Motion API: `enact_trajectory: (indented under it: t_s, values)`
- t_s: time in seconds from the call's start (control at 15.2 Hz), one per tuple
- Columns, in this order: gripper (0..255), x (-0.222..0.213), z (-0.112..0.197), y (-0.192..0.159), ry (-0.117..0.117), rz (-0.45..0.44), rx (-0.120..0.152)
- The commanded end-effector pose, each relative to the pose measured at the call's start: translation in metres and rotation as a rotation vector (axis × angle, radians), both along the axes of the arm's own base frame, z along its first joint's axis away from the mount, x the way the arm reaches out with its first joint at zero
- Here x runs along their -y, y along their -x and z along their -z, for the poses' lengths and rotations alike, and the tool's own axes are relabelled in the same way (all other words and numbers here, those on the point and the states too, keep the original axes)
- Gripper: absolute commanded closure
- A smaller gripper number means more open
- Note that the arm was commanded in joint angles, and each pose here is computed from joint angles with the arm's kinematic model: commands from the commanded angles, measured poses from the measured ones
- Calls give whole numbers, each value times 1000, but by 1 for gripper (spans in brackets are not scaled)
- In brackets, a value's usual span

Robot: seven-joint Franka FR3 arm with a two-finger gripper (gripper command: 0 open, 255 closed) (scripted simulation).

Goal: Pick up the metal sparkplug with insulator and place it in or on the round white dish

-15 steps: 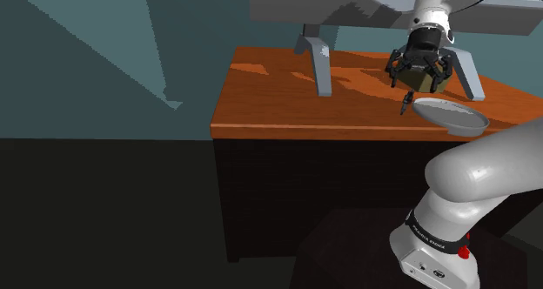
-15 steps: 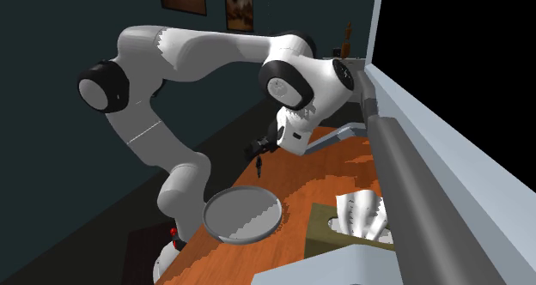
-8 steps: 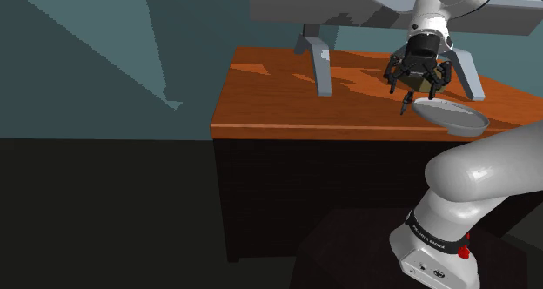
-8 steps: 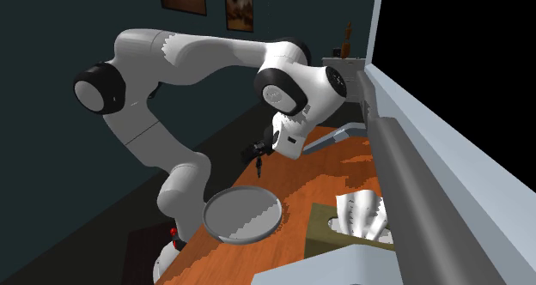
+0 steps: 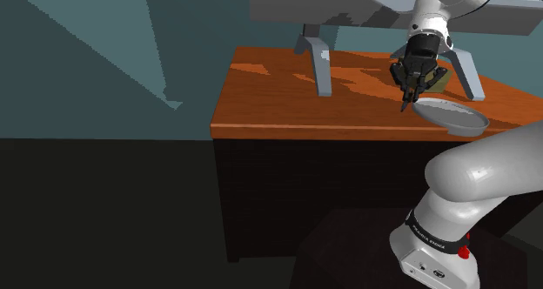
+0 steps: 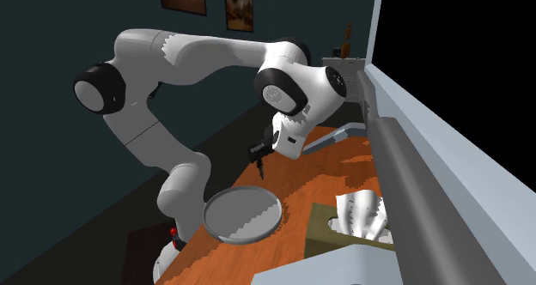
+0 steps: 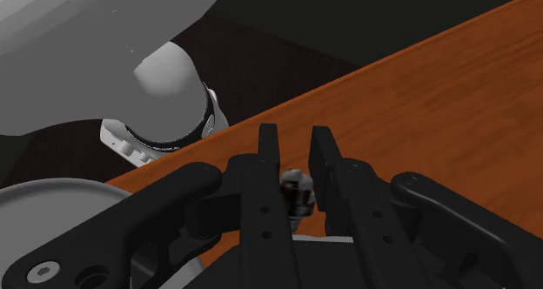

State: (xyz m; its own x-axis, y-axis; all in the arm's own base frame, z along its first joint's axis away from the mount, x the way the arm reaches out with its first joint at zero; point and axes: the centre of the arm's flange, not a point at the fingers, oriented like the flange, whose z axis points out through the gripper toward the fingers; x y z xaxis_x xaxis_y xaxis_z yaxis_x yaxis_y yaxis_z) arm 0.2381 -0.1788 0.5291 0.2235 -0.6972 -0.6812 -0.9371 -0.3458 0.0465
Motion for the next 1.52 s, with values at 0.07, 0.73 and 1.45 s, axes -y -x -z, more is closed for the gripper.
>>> enact_trajectory:
  t_s: [0.07,0.73,1.45]
  values:
    - [255,0,0,0,0,0,0]
    - [255,0,-37,0,0,0,0]
    - [255,0,-95,0,0,0,0]
